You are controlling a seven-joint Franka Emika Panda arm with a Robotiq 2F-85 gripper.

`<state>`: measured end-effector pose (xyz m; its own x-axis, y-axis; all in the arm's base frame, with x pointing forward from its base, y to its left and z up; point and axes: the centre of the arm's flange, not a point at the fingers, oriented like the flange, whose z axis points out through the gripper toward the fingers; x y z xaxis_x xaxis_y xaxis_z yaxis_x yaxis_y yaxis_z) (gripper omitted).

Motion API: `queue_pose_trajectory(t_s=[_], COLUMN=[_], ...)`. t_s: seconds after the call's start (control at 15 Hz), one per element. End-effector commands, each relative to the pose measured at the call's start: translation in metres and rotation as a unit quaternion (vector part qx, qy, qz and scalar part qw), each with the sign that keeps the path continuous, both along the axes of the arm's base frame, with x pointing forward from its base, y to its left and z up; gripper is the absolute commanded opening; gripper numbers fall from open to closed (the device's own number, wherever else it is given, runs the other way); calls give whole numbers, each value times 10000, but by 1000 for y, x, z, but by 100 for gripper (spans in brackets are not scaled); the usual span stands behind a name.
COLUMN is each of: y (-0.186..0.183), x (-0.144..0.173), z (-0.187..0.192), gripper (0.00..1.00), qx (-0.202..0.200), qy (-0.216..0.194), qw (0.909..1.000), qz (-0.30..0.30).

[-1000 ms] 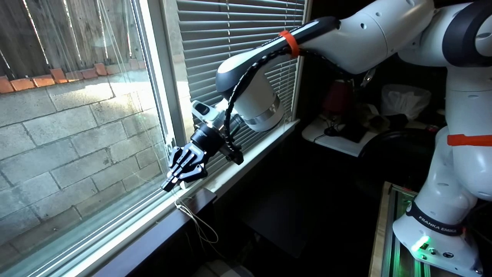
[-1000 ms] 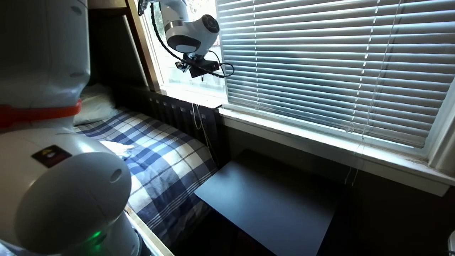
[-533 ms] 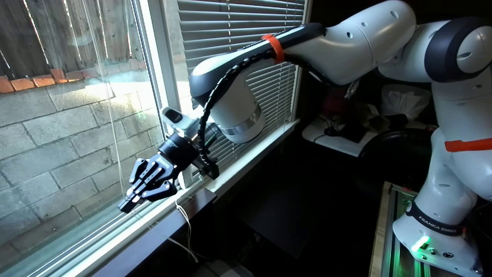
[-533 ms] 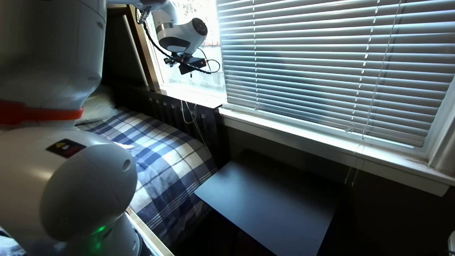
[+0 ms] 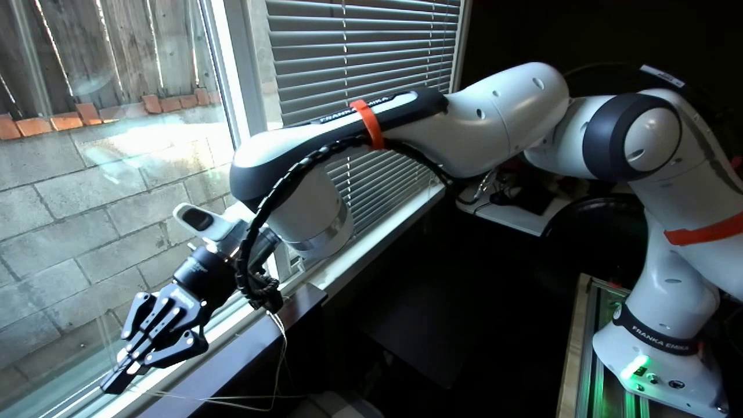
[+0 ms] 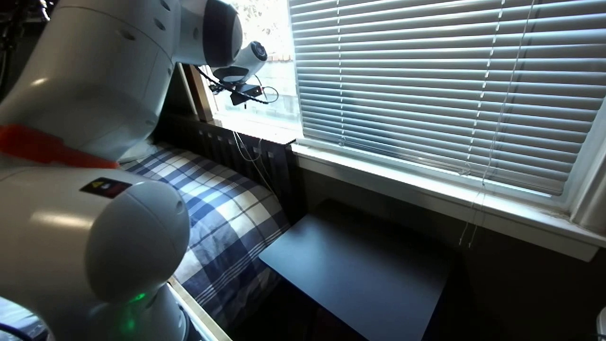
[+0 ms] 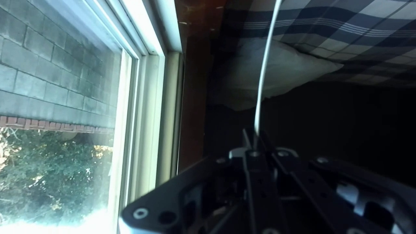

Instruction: Move the white cord on the left side of the window slightly to the left

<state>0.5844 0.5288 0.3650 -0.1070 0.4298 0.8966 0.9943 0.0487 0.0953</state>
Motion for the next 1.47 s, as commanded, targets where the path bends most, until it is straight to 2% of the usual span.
queue_pose_trajectory(t_s=[0.0, 0.4, 0.6, 0.8, 0.87, 0.93, 1.2, 1.4], y=[50, 57, 75, 83, 88, 93, 75, 69], x=[32, 41, 51, 43, 43, 45, 36, 26], z=[-32, -15, -47, -73, -79, -74, -6, 41], gripper=[0, 0, 0, 0, 0, 0, 0, 0], qx=[-252, -236, -516, -772, -914, -742, -133, 232], qy=[313, 417, 867, 1466, 1471, 1353, 585, 32], qw=[9991, 9988, 9946, 9850, 9833, 9863, 9974, 9994], qz=[167, 92, 254, 490, 560, 576, 393, 271])
